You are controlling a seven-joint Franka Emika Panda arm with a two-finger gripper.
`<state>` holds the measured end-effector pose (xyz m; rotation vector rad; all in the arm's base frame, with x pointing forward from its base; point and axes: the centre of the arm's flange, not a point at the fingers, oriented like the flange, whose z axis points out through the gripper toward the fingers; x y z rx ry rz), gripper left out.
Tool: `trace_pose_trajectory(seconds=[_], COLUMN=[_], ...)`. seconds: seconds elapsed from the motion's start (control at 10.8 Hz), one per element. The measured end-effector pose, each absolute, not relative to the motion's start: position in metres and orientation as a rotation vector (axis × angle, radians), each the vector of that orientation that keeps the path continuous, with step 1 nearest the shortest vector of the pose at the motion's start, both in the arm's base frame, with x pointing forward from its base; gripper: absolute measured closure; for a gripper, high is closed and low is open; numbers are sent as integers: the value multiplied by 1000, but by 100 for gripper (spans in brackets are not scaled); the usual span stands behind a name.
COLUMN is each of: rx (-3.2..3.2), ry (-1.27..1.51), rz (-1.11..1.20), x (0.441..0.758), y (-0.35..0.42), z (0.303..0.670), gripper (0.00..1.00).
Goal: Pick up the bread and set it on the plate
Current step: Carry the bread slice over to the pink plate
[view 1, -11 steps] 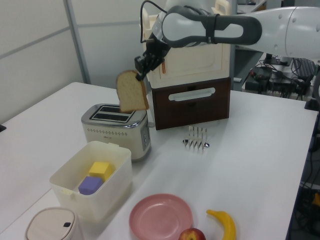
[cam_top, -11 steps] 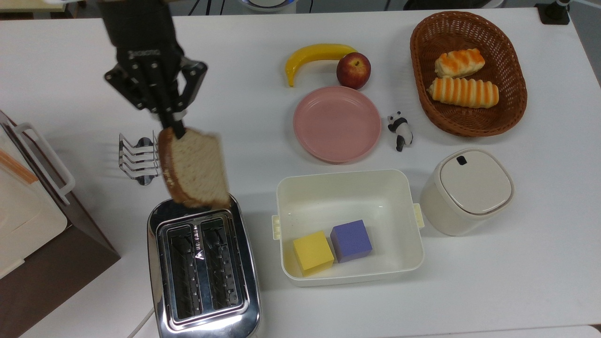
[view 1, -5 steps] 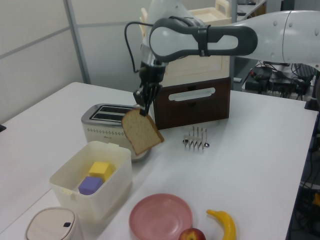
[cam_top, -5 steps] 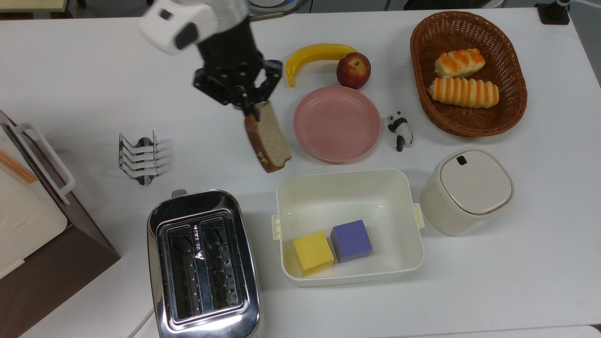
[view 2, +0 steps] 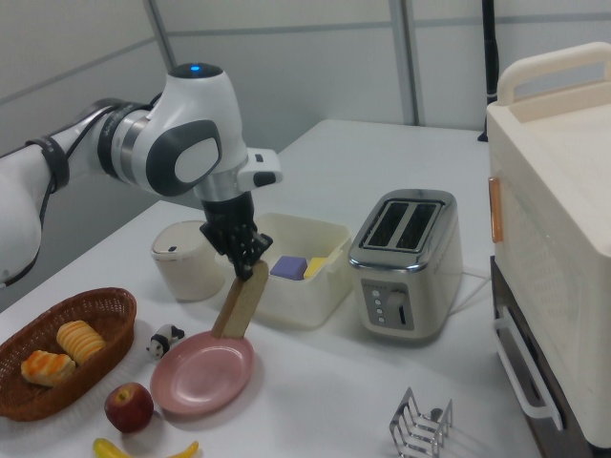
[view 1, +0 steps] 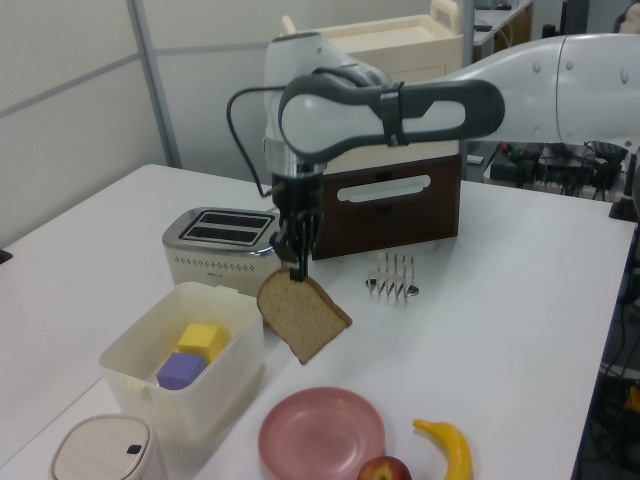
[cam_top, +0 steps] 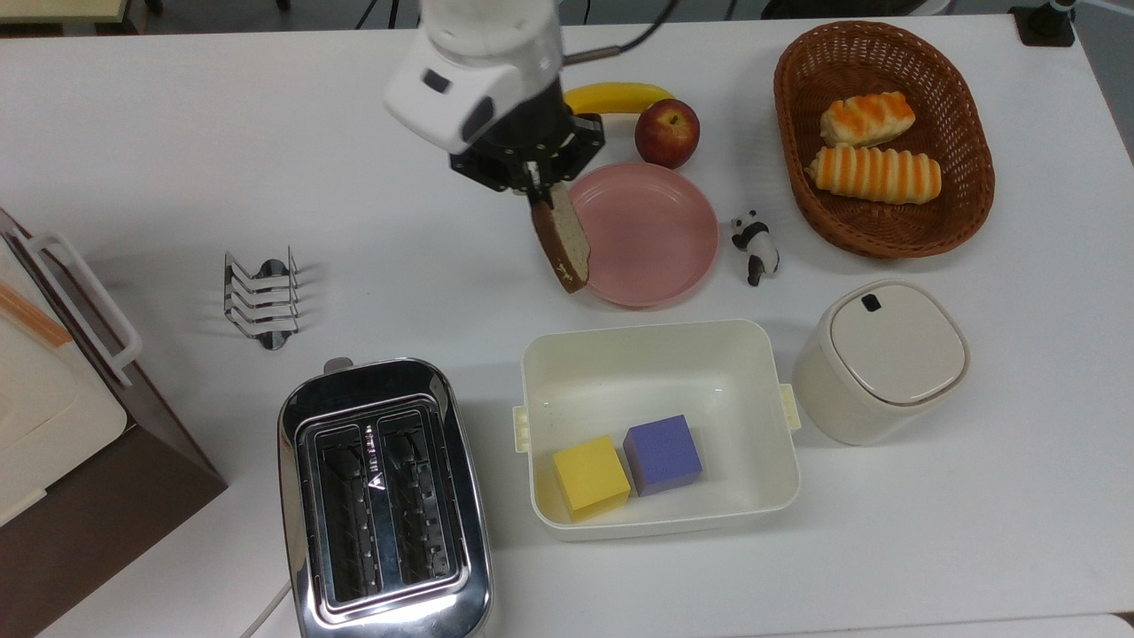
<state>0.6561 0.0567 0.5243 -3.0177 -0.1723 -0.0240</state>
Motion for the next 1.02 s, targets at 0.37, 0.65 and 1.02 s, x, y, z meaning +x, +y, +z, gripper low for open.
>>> trace_pose_trajectory(seconds=[0.37, 0.65, 1.02], rx=[-3034, -3029, -3022], ry=[-266, -342, -420], rz=[113, 223, 257], x=[647, 636, 631], y=[93, 123, 156], z=[487, 472, 460], gripper=[92, 92, 92])
